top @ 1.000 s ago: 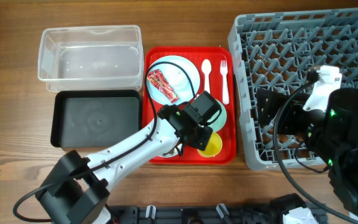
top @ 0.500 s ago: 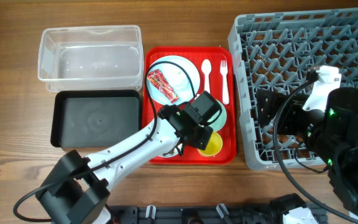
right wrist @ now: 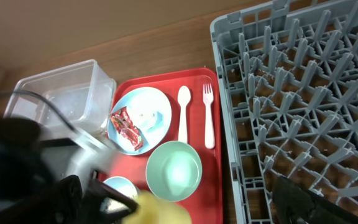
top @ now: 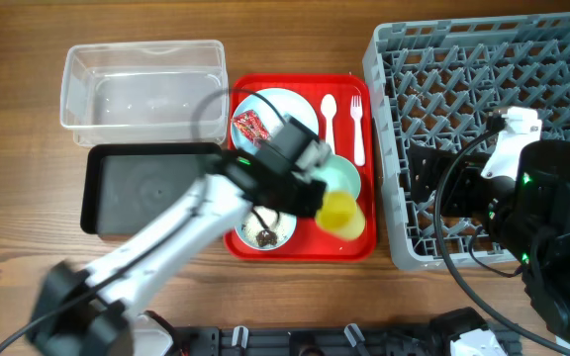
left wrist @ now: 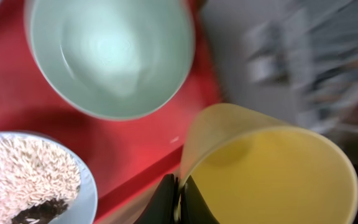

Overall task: Sort waste into correct bins and load items into the dishwasher rack
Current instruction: 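Lift the yellow cup with left gripper and pass to right gripper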

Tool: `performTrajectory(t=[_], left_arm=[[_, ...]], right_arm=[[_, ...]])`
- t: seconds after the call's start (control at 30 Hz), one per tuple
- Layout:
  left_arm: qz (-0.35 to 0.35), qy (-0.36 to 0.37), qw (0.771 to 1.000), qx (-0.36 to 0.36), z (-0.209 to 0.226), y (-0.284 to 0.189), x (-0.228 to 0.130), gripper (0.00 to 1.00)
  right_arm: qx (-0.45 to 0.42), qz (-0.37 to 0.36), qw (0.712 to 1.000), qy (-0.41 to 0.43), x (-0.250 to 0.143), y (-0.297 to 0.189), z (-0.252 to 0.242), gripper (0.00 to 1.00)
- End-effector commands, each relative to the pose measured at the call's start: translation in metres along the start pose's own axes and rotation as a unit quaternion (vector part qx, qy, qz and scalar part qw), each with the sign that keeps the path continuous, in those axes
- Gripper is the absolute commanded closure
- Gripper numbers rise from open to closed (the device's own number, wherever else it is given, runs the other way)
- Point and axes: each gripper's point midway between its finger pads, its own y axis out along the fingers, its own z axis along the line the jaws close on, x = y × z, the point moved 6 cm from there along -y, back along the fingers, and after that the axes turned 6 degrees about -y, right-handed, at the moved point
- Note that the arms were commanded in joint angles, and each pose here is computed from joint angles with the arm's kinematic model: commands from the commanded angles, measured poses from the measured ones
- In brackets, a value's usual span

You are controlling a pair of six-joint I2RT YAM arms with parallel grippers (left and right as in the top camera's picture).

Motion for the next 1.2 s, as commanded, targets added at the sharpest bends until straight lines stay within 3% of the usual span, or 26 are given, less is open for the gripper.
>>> performTrajectory(t=[0.0,0.13,0.27,0.37,0.43,0.5,0.9,1.17], left_arm=[[-0.03,-0.021,0.981,-0.19,-0.012,-0.076,0.023,0.96],[-0.04,-0.045,0.927,-0.37,0.012,-0.136,0.041,0.96],[-0.031,-0.041,0.881,-0.47,0.024,-0.17,0.04,0.96],[-0.03,-0.047,0.879,-0.473,0.026,-0.172,0.04,0.96],[-0.026,-0.047,0.879,-0.474,0.024,-0.171,0.04,0.96],[-0.016,-0.049,0.878,-0.475,0.02,-0.169,0.038,0.96],[-0.011,-0.029,0.879,-0.477,0.012,-0.166,0.038,0.96],[-0.012,-0.028,0.879,-0.477,0.012,-0.166,0.038,0.96]], right_arm=[[0.074,-0.005,0.996,-0.057,0.004,-0.005,0.017,0.04],[0.203,-0.003,0.968,-0.147,0.003,-0.007,0.046,0.04],[0.283,0.021,0.945,-0.162,0.003,0.004,0.063,0.08],[0.361,0.028,0.914,-0.183,0.004,0.008,0.078,0.13],[0.434,0.015,0.877,-0.203,0.007,0.004,0.092,0.14],[0.463,0.003,0.863,-0.203,0.015,0.006,0.098,0.14],[0.488,0.017,0.845,-0.215,0.011,0.017,0.118,0.13],[0.446,0.01,0.867,-0.22,0.014,0.026,0.115,0.17]])
